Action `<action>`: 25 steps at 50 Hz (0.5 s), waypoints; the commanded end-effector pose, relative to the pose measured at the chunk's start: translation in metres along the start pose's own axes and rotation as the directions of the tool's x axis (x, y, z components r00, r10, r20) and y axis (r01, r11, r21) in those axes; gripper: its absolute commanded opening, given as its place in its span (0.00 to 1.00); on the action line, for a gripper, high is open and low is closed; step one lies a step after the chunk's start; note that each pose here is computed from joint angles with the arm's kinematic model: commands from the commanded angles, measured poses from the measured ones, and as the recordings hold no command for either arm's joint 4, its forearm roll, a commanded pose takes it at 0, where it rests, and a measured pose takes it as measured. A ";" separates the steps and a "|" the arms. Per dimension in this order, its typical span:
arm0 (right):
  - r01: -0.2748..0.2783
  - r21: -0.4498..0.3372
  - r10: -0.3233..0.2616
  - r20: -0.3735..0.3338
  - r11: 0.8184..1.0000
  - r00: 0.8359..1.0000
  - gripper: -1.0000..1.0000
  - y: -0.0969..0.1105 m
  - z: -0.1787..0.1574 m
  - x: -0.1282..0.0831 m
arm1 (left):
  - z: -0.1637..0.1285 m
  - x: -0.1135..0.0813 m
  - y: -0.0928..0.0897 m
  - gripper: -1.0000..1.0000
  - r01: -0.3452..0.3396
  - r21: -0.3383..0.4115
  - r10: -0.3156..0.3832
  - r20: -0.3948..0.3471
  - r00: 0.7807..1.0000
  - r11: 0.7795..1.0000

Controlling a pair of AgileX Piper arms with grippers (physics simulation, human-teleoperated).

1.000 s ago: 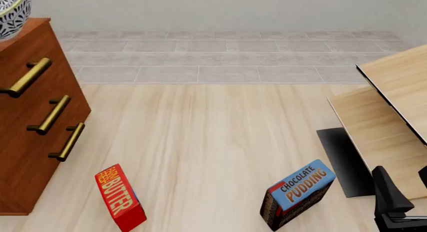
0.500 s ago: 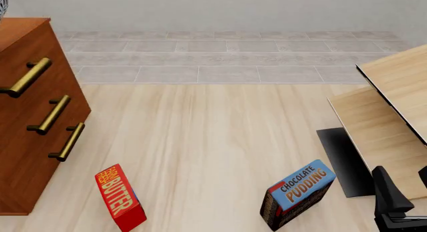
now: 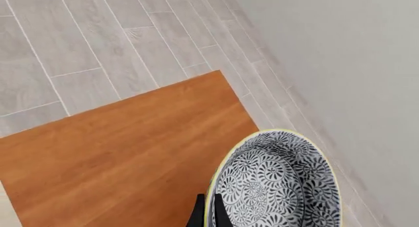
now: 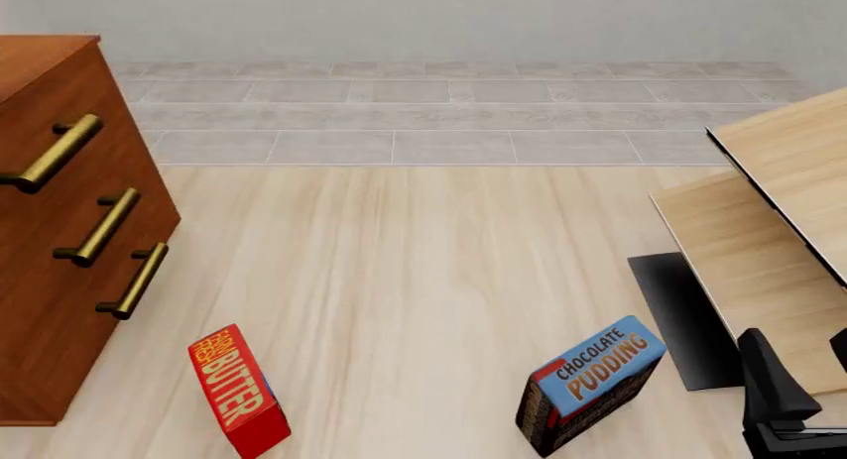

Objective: Close the top drawer of the cabinet and put the bowl on top of it.

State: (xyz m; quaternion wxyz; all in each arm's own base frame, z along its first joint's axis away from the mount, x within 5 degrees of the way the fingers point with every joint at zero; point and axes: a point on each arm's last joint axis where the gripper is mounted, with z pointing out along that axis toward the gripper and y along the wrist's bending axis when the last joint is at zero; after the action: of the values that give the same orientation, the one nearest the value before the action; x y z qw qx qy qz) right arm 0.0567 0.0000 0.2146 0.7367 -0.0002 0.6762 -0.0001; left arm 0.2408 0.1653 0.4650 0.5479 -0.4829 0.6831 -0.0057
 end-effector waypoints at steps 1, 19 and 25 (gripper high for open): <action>0.000 0.000 0.000 0.000 1.000 1.000 1.00 0.000 0.000 0.000 | 0.009 0.000 0.007 0.00 -0.006 -0.013 0.006 0.007 1.000 1.000; 0.000 0.000 0.000 0.000 1.000 1.000 1.00 0.000 0.000 0.000 | 0.018 0.013 0.010 0.00 -0.039 -0.014 0.039 -0.025 0.999 0.999; 0.000 0.000 0.000 0.000 1.000 1.000 1.00 0.000 0.000 0.000 | 0.022 0.016 0.010 0.00 -0.043 -0.018 0.043 -0.036 0.998 0.999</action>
State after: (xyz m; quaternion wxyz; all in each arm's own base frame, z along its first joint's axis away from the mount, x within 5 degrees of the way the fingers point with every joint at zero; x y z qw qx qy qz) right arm 0.0567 0.0000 0.2146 0.7367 -0.0002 0.6762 -0.0001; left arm 0.2485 0.1728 0.4455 0.5333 -0.4797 0.6968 0.0042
